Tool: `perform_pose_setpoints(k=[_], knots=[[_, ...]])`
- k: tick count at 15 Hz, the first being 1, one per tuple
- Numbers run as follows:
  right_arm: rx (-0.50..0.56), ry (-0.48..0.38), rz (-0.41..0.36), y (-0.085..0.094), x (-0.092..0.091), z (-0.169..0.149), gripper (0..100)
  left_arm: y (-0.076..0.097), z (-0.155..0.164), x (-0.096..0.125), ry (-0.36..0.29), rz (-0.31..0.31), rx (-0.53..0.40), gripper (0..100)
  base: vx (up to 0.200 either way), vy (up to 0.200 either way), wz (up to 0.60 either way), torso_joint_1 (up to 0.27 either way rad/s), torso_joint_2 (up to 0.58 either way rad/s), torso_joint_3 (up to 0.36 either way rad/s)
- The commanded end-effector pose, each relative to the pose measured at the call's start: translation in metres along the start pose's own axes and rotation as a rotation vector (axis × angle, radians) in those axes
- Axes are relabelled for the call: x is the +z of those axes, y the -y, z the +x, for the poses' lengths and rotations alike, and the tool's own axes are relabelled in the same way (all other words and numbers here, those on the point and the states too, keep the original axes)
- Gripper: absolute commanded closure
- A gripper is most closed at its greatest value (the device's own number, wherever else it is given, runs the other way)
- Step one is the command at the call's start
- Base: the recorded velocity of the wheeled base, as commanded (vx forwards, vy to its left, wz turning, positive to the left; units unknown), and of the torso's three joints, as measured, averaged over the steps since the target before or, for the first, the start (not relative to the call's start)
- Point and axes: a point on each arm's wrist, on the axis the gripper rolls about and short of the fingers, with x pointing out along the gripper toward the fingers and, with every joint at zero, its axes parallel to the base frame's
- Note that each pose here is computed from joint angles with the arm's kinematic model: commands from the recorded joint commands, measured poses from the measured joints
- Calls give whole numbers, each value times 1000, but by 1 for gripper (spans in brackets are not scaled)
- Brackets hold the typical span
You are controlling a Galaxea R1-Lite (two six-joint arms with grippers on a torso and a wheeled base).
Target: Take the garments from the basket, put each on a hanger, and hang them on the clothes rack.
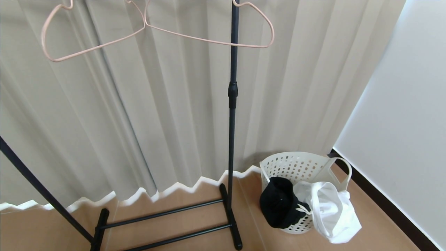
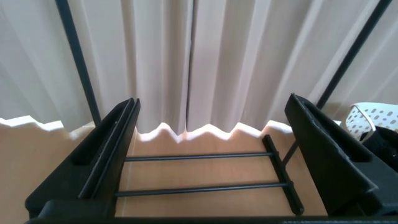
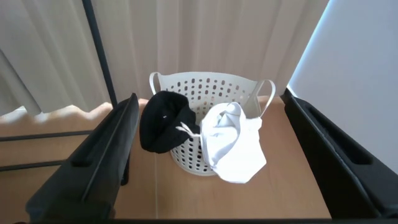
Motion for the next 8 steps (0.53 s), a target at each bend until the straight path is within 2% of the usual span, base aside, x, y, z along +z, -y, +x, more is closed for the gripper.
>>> perform_pose_setpoints(k=[1,8], knots=[[-1,0,0,0,0,0,0,0,0,0,-1,1,1,0,200,0,0,2,2,2],[-3,0,-2,0,0,0,0,0,0,0,-1,0,3,0,0,0,0,0,0,0]])
